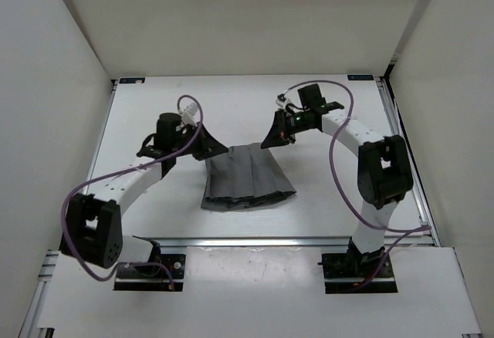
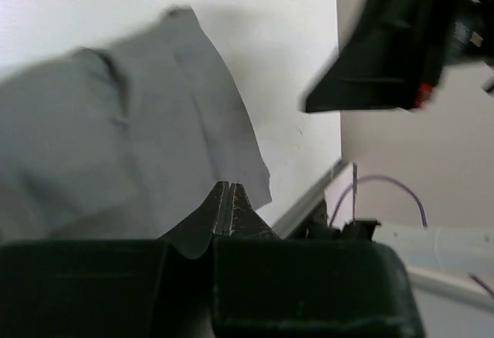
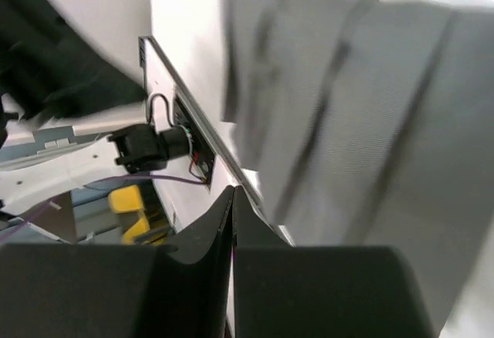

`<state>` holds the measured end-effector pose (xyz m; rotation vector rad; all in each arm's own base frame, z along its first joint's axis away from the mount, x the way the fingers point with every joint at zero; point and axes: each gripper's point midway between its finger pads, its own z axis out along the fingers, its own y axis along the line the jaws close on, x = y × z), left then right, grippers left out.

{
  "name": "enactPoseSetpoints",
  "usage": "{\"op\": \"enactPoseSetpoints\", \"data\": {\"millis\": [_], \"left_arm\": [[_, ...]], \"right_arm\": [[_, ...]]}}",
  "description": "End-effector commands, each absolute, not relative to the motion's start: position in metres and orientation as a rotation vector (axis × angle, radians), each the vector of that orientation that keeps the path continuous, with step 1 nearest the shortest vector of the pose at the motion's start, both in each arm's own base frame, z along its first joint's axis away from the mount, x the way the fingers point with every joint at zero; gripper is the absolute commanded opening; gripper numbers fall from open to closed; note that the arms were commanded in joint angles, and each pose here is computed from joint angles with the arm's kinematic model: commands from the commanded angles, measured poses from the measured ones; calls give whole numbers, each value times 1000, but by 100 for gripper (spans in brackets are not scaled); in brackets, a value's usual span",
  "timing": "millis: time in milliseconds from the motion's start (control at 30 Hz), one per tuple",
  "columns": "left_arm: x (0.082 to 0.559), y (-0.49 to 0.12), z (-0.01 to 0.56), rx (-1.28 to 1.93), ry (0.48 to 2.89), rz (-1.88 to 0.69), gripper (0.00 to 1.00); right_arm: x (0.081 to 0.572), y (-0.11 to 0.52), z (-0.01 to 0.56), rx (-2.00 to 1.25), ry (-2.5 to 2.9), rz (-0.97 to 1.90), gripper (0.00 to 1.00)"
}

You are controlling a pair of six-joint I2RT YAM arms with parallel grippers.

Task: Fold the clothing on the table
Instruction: Fold the skirt

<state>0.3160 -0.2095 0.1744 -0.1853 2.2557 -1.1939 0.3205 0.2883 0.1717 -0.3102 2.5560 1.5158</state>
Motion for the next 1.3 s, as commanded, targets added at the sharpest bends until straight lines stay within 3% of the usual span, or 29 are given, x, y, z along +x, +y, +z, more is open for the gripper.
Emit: {"op": "enactPoseSetpoints", "data": {"millis": [0,233,367,467,667,833,1000,1267], "left_arm": [[303,-237,132,-220,2324,-1318,0],[257,-208,14,-422,2610,-1123,0],[217,-204,-2,-364,2710,-1043,0],[206,-197,1,-367,2697,-1014,0],[239,-188,73,-403,2496,-1179,0],[246,-196,119,-352,2399,-1290,3],[234,-183,100,-392,2468,-1174,2],[175,-154,37,-462,2660,-899,0]], "right_arm": [[316,294,136,-301,2595,1594,0],[274,284,67,-138,2802,1632,0],[228,265,46,-127,2965,1520,1],[212,255,48,-127,2988,1483,0],[262,261,118,-294,2803,1357,0],[284,289,161,-388,2690,1457,0],[260,321,140,-514,2778,1493,0],[182,356,82,-653,2946,1597,0]]}}
